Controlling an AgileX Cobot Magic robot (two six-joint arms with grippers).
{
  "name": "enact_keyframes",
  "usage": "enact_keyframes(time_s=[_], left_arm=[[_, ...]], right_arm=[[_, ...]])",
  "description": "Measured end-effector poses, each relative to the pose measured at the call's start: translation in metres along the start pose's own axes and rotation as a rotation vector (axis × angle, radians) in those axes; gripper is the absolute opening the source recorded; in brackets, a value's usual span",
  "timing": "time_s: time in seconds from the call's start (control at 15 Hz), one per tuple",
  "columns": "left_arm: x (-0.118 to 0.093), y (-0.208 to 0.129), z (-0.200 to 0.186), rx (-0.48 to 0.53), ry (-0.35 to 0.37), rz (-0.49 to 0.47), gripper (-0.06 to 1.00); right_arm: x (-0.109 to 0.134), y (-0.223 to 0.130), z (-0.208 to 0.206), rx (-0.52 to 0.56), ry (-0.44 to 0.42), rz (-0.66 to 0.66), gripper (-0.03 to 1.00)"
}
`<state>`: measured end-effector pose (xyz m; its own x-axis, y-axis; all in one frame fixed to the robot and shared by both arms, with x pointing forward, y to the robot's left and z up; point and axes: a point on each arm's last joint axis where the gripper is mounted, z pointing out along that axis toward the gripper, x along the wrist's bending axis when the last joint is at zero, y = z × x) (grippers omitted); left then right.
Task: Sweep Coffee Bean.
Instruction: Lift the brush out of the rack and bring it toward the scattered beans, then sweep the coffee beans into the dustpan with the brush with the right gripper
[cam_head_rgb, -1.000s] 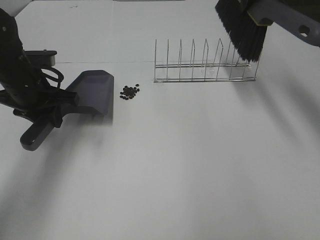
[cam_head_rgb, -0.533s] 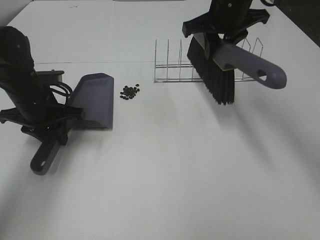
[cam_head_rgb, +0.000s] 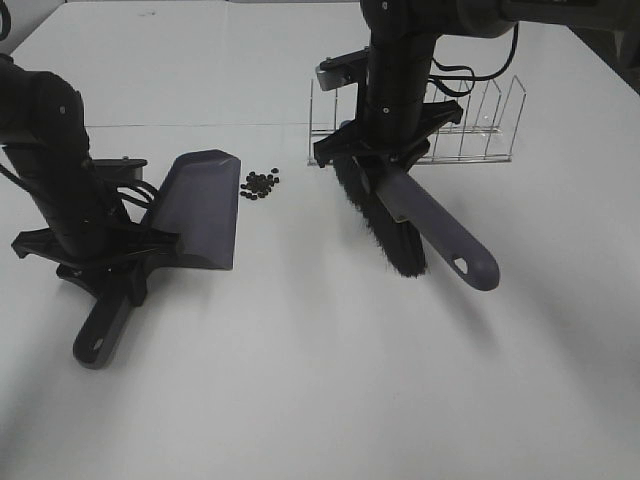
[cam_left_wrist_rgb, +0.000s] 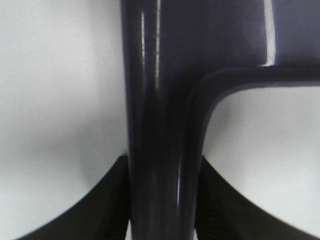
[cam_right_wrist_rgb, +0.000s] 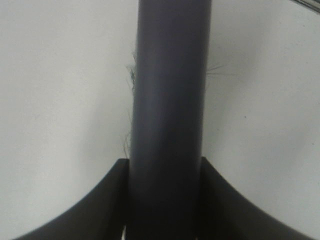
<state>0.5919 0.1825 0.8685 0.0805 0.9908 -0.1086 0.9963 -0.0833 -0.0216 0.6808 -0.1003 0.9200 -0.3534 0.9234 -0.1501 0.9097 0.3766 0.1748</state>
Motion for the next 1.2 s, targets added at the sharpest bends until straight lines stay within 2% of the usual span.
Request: enact_keyframes(time_s=[0.07,0.2,0.53,0.87,1.0,1.2], left_arm=[[0.0,0.0,0.0,0.001,0.0,0.001,0.32],[-0.002,-0.001,0.0,0.001,0.003,0.01,0.32],[-0.002,-0.001,0.0,0.0,0.003,0.01,0.32],[-0.002,-0.001,0.0,0.0,0.003,0.01,0.32],[-0.002,-0.001,0.0,0.0,0.003,0.01,0.32],[-0.002,-0.001,0.0,0.0,0.003,0.01,0.32]], right_arm=[[0.005,0.001,0.001,-0.006,0.002,-0.01,0.28],[0.034,0.003,0.008,-0.002,0.009,-0.064,0.28],[0.072,0.021,0.02,0.021,0.051,-0.087,0.28],[0.114,0.039,0.013,-0.068,0.214,-0.099,0.28],[0.122,0.038,0.009,-0.077,0.224,-0.114,0.28],[0.116,0.042,-0.01,-0.117,0.195,-0.121,0.28]])
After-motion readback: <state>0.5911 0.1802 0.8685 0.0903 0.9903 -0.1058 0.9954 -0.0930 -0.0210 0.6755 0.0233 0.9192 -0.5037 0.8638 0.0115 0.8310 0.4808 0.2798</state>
